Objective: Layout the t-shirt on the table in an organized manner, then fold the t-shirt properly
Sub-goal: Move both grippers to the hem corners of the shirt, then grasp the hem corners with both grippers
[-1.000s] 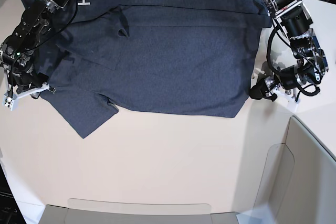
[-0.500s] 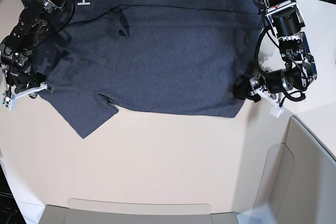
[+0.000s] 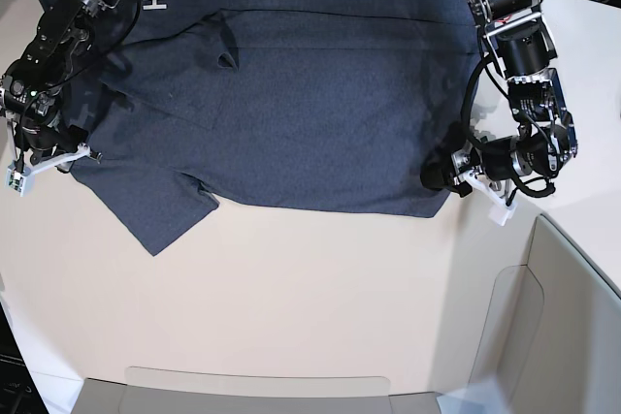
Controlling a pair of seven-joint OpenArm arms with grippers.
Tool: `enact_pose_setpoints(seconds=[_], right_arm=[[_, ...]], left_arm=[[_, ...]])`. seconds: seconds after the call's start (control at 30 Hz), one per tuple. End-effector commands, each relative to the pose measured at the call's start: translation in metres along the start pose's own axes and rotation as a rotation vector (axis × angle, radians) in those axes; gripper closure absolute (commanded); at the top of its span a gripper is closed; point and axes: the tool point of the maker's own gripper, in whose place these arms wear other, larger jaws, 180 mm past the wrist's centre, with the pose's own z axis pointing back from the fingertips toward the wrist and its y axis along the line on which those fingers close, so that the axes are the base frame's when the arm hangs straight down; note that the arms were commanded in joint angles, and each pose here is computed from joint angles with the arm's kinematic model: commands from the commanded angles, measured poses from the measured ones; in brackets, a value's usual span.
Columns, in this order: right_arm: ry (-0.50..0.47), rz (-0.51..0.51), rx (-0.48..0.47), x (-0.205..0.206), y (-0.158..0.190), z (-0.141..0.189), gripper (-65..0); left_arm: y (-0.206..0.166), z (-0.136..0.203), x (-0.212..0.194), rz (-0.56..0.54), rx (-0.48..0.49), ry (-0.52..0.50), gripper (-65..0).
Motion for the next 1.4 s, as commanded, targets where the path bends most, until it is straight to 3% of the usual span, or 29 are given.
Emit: enact_pose_setpoints(seconds=[0.0,0.3,0.53,1.37], right_arm=[[-0.055,0.008,-0.001,0.017,-0.001,0.004,-24.2],[-0.059,0.014,-0.006,0.008,-0.004,0.0,-24.2],[-0.009,0.001,-0.001,-0.008,-0.006,-0.011,-24.2],[-0.009,0.002,0.001,-0.009,-0.004,-0.011,-24.1]], left_arm=[[-0.008,0.007,0.022,-0.034,0.0,-0.051,-32.0],[-0.017,0.0,0.022,-0.029,-0.029,-0.06,-32.0],[-0.042,-0.004,0.023,-0.09,-0.147,-0.086,-28.4],[-0.036,0.005,0.043,-0.091,-0.131,-0.184,-25.9]])
